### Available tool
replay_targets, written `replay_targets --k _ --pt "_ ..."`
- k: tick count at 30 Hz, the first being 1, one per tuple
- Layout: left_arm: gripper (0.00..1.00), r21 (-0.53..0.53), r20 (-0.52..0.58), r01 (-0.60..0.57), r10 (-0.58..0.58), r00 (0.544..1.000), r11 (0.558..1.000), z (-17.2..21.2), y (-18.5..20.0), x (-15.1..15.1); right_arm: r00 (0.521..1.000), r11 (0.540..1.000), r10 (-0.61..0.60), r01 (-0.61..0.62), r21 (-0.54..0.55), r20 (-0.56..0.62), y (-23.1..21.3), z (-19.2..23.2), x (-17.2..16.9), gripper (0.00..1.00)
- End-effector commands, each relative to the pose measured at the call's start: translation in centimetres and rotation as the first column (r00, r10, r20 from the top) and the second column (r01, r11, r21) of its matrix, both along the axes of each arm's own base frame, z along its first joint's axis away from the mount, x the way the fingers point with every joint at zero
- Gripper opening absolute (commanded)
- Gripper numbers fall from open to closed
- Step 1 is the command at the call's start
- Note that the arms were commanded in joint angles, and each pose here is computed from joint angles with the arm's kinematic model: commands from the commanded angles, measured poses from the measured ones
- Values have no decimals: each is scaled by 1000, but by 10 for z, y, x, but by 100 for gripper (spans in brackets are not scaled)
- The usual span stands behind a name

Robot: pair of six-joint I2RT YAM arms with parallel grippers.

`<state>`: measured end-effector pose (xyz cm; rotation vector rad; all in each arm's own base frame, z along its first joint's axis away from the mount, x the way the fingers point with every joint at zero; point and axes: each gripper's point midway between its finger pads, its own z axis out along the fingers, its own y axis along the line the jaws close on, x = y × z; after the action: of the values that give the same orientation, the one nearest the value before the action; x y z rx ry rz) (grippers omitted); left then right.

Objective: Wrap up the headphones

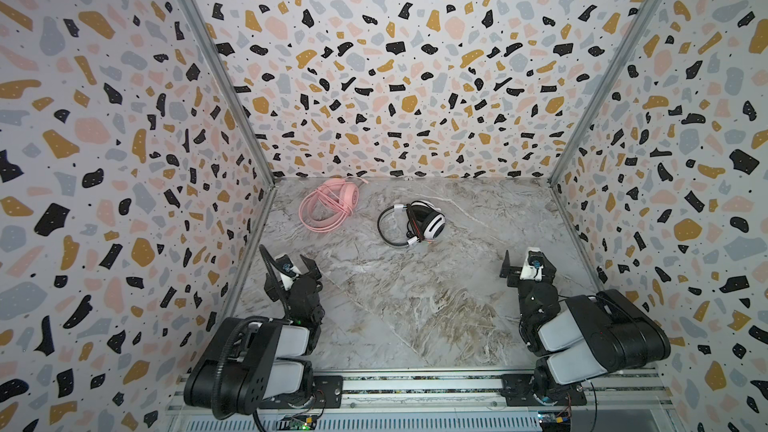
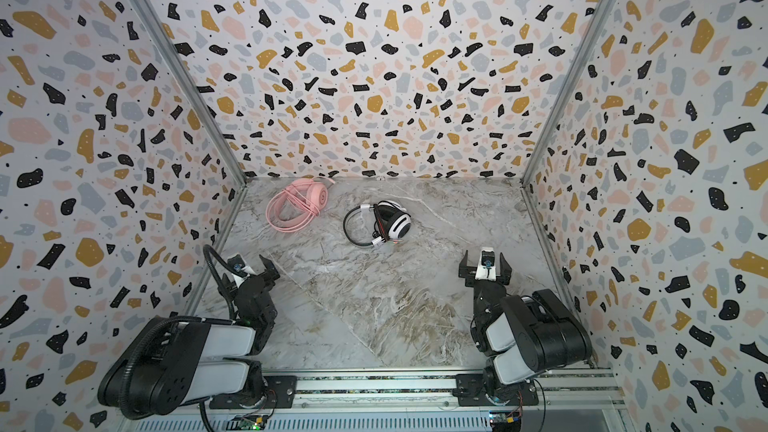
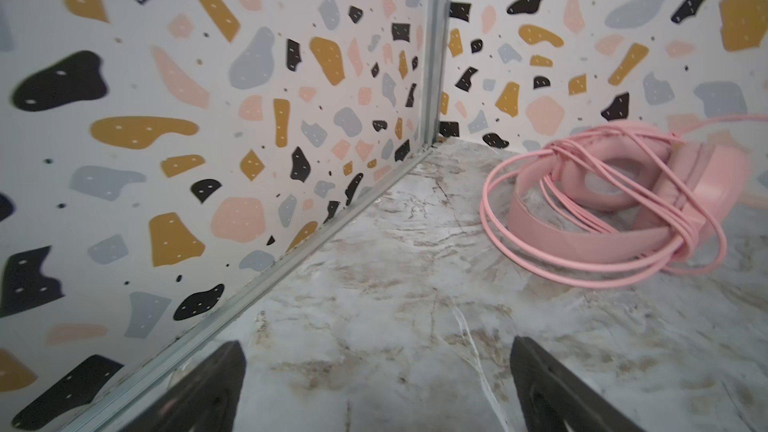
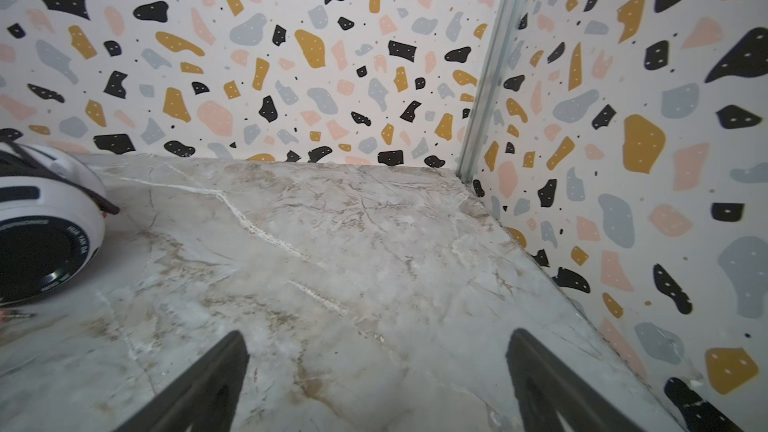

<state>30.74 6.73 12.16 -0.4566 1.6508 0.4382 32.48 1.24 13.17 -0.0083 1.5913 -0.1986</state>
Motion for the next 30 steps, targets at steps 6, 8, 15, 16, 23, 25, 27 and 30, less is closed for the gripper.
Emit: replay_targets --k 6,8,15,16,23,25,27,30 --pt "100 36 45 103 -105 993 994 19 -17 27 999 999 37 -37 8 34 6 14 16 99" --pt "100 34 30 107 -108 994 994 16 -18 29 999 999 35 -35 5 34 5 14 16 99" --pt "100 35 27 108 -109 994 994 17 -18 30 999 999 37 -37 7 32 6 13 17 99" --pt "100 35 24 109 -110 994 993 16 -18 30 999 999 37 -38 7 31 6 13 17 99" --pt "100 35 25 109 -110 994 993 17 -18 30 999 999 39 -39 8 26 6 12 18 99" --pt "100 35 24 109 -110 994 993 17 -18 30 999 999 40 -40 8 26 6 12 18 99" --pt "100 35 25 109 -110 994 993 17 -18 30 998 998 66 -66 2 18 10 11 20 99" --pt "100 35 25 110 -110 994 993 17 -18 30 992 992 123 -123 10 -23 16 5 28 99"
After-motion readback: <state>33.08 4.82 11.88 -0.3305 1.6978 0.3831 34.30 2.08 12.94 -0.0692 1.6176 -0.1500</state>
